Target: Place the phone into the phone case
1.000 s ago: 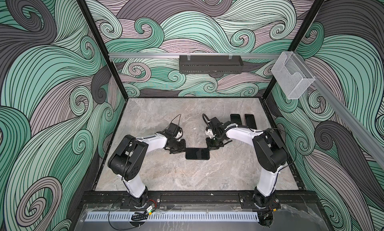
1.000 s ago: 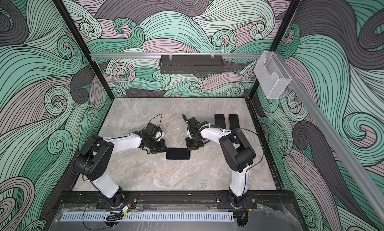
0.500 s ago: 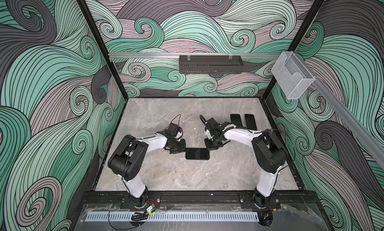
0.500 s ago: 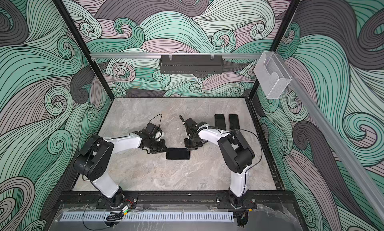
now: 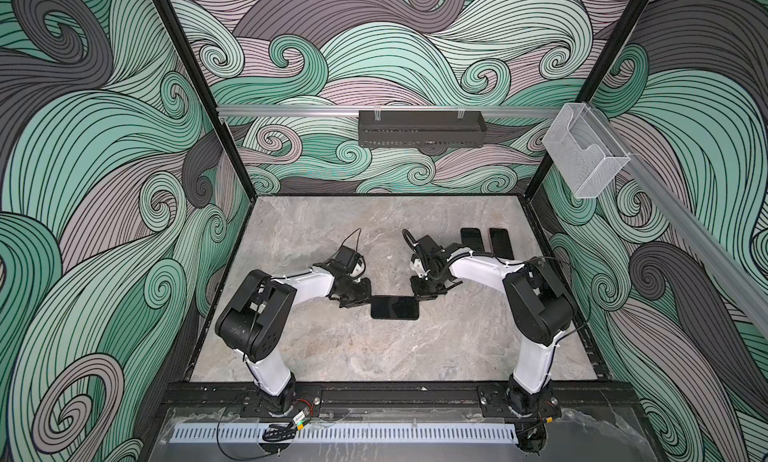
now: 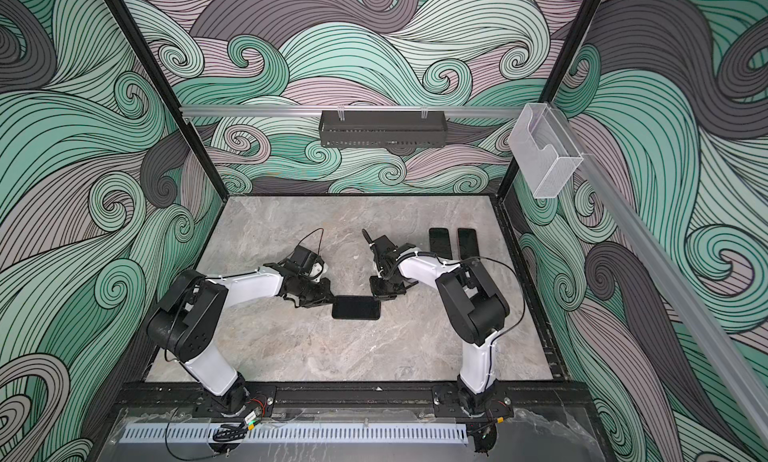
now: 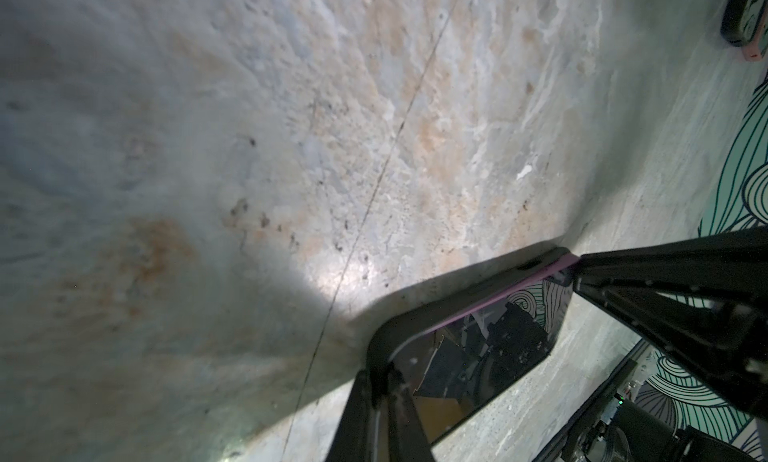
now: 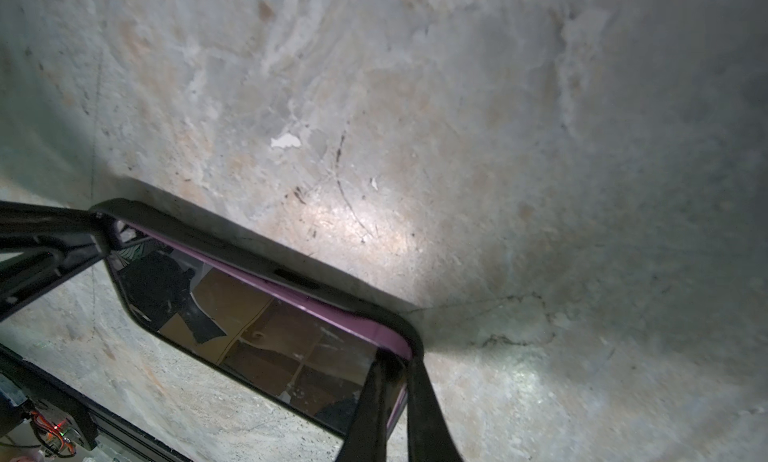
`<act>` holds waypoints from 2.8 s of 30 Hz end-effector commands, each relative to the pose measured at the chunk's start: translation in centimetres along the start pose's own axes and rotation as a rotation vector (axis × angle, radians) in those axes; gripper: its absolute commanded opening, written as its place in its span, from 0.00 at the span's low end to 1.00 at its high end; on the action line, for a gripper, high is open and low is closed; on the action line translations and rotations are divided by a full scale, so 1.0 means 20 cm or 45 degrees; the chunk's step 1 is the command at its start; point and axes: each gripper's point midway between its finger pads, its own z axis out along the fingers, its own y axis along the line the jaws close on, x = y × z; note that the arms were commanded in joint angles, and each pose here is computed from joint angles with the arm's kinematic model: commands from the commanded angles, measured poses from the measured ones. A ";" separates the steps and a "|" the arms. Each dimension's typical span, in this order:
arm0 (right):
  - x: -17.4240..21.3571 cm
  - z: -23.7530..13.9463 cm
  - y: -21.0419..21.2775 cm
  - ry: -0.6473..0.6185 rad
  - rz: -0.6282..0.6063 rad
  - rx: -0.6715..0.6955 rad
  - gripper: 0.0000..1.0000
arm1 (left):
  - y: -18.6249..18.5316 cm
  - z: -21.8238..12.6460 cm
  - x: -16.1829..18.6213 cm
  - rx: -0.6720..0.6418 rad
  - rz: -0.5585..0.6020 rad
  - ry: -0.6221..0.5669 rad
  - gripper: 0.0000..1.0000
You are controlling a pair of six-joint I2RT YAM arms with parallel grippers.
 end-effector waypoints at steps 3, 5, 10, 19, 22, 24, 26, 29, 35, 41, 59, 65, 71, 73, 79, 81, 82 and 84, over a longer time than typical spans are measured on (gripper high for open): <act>0.46 0.67 -0.19 0.396 0.023 0.110 0.11 | 0.05 0.07 0.09 -0.028 -0.014 0.073 0.10; 0.47 0.67 -0.21 0.398 0.022 0.136 0.11 | 0.05 0.07 0.08 -0.032 -0.017 0.071 0.10; 0.46 0.63 -0.27 0.385 0.021 0.241 0.12 | 0.05 0.07 0.08 -0.037 -0.021 0.066 0.10; 0.46 0.64 -0.31 0.397 0.013 0.302 0.13 | 0.06 0.07 0.08 -0.041 -0.023 0.067 0.10; 0.47 0.65 -0.32 0.403 0.014 0.316 0.13 | 0.06 0.07 0.09 -0.041 -0.023 0.067 0.10; 0.47 0.65 -0.33 0.404 0.017 0.333 0.13 | 0.06 0.07 0.09 -0.041 -0.023 0.067 0.10; 0.48 0.64 -0.34 0.403 0.011 0.356 0.13 | 0.06 0.07 0.09 -0.042 -0.023 0.068 0.10; 0.48 0.63 -0.35 0.405 -0.002 0.390 0.13 | 0.06 0.07 0.08 -0.042 -0.023 0.068 0.10; 0.47 0.57 -0.34 0.396 -0.028 0.435 0.16 | 0.06 0.07 0.08 -0.048 -0.024 0.064 0.10; 0.39 0.39 -0.30 0.329 -0.086 0.497 0.27 | 0.06 0.05 0.08 -0.061 -0.028 0.048 0.10; 0.18 0.02 -0.09 0.140 -0.161 0.336 0.30 | 0.08 0.04 0.11 -0.061 -0.029 0.048 0.10; 0.12 -0.05 -0.03 0.106 -0.333 0.246 0.47 | 0.07 0.01 0.10 -0.060 -0.029 0.032 0.12; 0.07 -0.15 0.04 0.049 -0.681 0.181 0.82 | 0.09 -0.09 0.09 -0.136 -0.079 -0.035 0.21; 0.05 -0.19 0.07 0.000 -0.795 0.179 0.99 | 0.11 -0.14 0.08 -0.177 -0.110 -0.074 0.34; -0.02 -0.26 0.19 -0.117 -1.044 0.126 0.99 | 0.17 -0.34 0.06 -0.279 -0.181 -0.208 0.66; 0.00 -0.24 0.22 -0.098 -1.151 0.084 0.99 | 0.22 -0.41 0.06 -0.332 -0.229 -0.251 0.69; 0.01 -0.23 0.23 -0.083 -1.204 0.063 0.99 | 0.25 -0.45 0.06 -0.358 -0.254 -0.274 0.70; 0.03 -0.19 0.24 -0.057 -1.315 0.048 0.99 | 0.30 -0.52 0.08 -0.411 -0.307 -0.312 0.71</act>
